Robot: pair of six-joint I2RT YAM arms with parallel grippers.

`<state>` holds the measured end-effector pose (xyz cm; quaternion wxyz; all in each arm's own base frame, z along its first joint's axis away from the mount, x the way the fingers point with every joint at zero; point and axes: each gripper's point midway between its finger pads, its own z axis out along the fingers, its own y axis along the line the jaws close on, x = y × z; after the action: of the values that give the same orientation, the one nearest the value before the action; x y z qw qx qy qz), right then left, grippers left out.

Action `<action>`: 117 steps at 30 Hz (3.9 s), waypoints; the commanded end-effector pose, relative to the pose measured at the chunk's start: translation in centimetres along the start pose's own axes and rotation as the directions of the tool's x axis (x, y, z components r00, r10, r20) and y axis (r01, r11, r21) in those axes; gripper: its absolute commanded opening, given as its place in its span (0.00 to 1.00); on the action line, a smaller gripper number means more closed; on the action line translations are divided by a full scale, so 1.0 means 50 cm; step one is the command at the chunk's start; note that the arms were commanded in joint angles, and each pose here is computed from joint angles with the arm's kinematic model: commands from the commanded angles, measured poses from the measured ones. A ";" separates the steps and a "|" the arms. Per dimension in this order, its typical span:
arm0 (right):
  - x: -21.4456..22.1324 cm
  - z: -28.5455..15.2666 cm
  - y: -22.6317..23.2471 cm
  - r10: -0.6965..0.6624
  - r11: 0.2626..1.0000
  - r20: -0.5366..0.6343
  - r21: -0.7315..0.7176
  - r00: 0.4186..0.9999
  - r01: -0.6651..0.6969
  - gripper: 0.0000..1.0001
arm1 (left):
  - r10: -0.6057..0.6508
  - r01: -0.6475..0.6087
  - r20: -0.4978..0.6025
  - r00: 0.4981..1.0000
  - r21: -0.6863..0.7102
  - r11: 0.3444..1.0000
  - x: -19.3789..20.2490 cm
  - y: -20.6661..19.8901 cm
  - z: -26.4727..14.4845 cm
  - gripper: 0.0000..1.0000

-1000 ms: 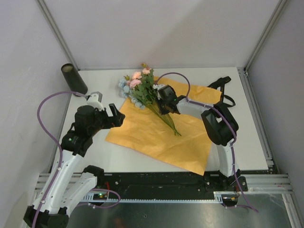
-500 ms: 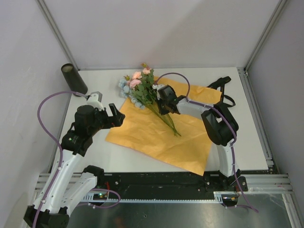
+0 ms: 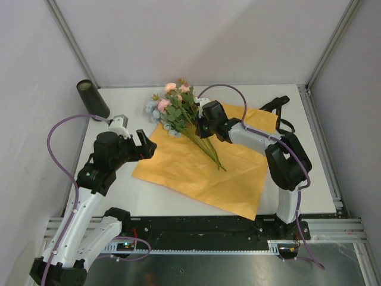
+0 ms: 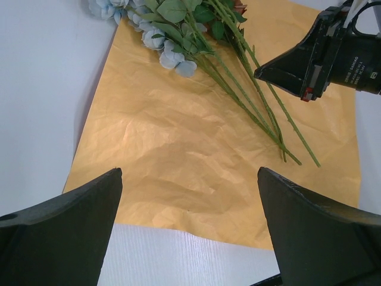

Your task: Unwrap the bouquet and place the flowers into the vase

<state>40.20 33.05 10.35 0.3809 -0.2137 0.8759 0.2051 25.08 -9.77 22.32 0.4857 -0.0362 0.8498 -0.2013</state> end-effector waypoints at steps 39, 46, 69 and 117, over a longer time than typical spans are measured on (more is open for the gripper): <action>-0.127 -0.394 0.283 0.354 0.801 0.396 -0.597 0.847 -0.055 0.00 | -0.241 0.152 0.079 0.967 0.580 0.801 -0.182 -0.273 0.020 0.72; -0.120 -0.419 0.328 0.348 0.766 0.395 -0.643 0.850 -0.015 0.00 | -0.227 0.139 0.071 0.971 0.604 0.784 -0.164 -0.292 0.025 0.59; -0.090 -0.381 0.354 0.322 0.774 0.373 -0.633 0.870 -0.015 0.00 | -0.232 0.205 -0.024 0.972 0.568 0.797 -0.111 -0.280 0.081 0.22; -0.058 -0.512 0.231 0.129 0.894 0.524 -0.429 0.842 0.130 0.99 | 0.549 0.203 0.780 0.302 -0.615 0.762 -0.863 0.196 -0.132 0.00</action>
<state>20.68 30.48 29.93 0.5350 -0.2229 0.6769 0.4538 43.78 9.65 54.25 0.8547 -0.1906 0.4614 0.1425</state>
